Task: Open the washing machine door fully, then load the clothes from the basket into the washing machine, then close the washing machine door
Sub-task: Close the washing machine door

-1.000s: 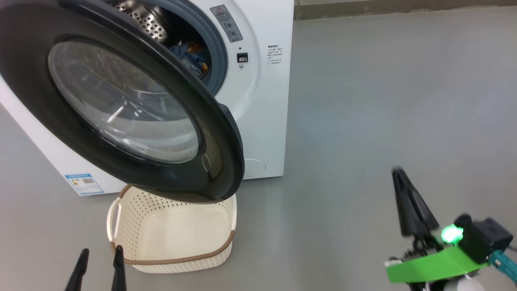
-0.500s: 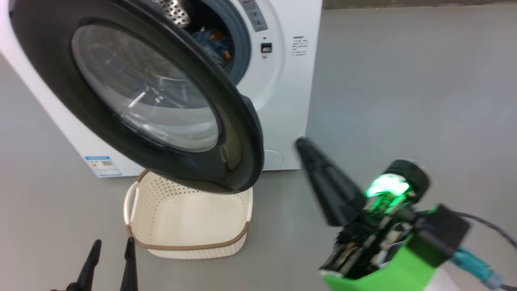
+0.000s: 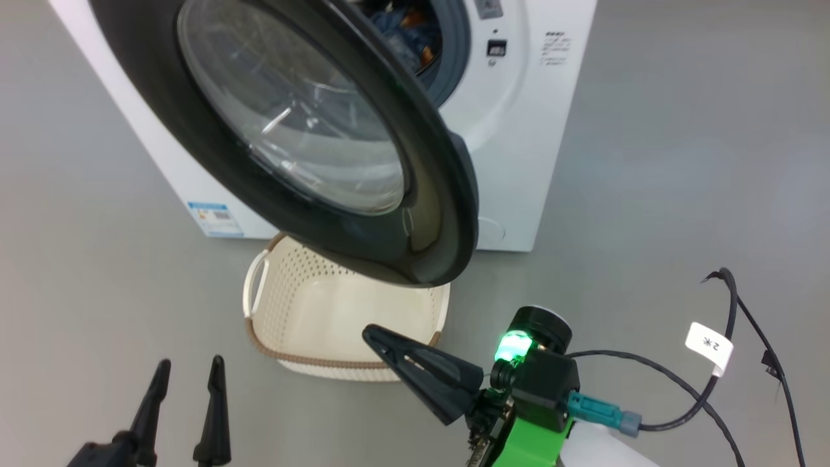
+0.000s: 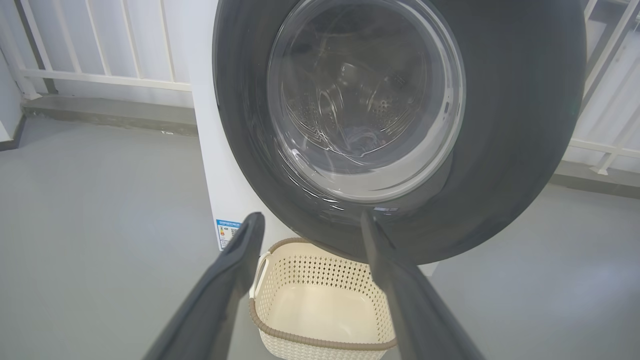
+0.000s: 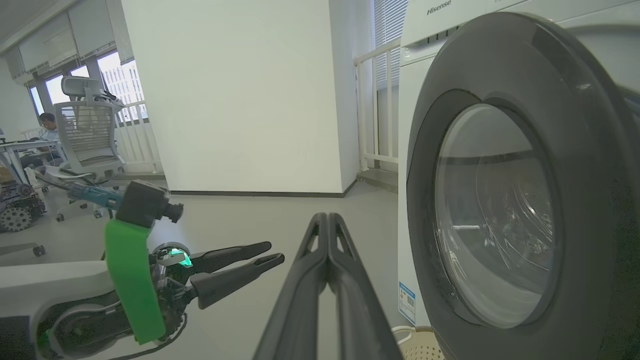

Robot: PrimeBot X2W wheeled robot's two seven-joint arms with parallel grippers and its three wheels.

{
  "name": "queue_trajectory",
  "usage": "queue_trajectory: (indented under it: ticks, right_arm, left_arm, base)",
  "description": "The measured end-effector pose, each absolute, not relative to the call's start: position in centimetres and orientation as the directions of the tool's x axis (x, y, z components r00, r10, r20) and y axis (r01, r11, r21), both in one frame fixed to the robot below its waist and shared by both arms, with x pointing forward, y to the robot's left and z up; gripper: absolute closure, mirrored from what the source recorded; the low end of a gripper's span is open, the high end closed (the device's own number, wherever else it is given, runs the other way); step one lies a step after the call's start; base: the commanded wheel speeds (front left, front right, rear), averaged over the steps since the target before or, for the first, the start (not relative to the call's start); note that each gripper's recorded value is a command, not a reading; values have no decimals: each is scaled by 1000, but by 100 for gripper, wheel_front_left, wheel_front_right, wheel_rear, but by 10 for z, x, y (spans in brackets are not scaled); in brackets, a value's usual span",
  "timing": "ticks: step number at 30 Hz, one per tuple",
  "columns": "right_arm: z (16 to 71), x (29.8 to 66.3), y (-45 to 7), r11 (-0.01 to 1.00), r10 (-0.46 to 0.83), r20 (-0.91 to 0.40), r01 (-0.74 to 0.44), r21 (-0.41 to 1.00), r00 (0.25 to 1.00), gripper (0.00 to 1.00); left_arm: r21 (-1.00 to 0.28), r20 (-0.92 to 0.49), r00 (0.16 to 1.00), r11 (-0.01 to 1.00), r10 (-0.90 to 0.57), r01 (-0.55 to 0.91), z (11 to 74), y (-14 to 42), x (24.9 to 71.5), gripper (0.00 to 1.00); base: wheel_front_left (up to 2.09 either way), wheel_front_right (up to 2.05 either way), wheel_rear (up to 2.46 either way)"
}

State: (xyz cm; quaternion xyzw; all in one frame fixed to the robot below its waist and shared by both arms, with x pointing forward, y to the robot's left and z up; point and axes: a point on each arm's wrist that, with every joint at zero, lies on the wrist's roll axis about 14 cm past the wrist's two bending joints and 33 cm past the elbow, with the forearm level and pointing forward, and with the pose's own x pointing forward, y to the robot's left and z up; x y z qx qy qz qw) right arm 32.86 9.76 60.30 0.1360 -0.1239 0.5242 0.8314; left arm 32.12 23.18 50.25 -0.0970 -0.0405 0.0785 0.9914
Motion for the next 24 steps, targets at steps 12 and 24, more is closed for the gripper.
queue_trajectory:
  ticks: [12, 24]
  right_arm:
    - [548, 392, 94, 490, 823, 238, -856, 162, 516, 100]
    - [510, 457, 95, 564, 774, 203, -799, 208, 599, 100]
  left_arm:
    - [-205, 62, 983, 966, 172, -156, 502, 238, 352, 0]
    - [-230, 24, 986, 960, 167, -157, 484, 242, 389, 0]
  base:
    - [0, 0, 0]
    - [0, 0, 0]
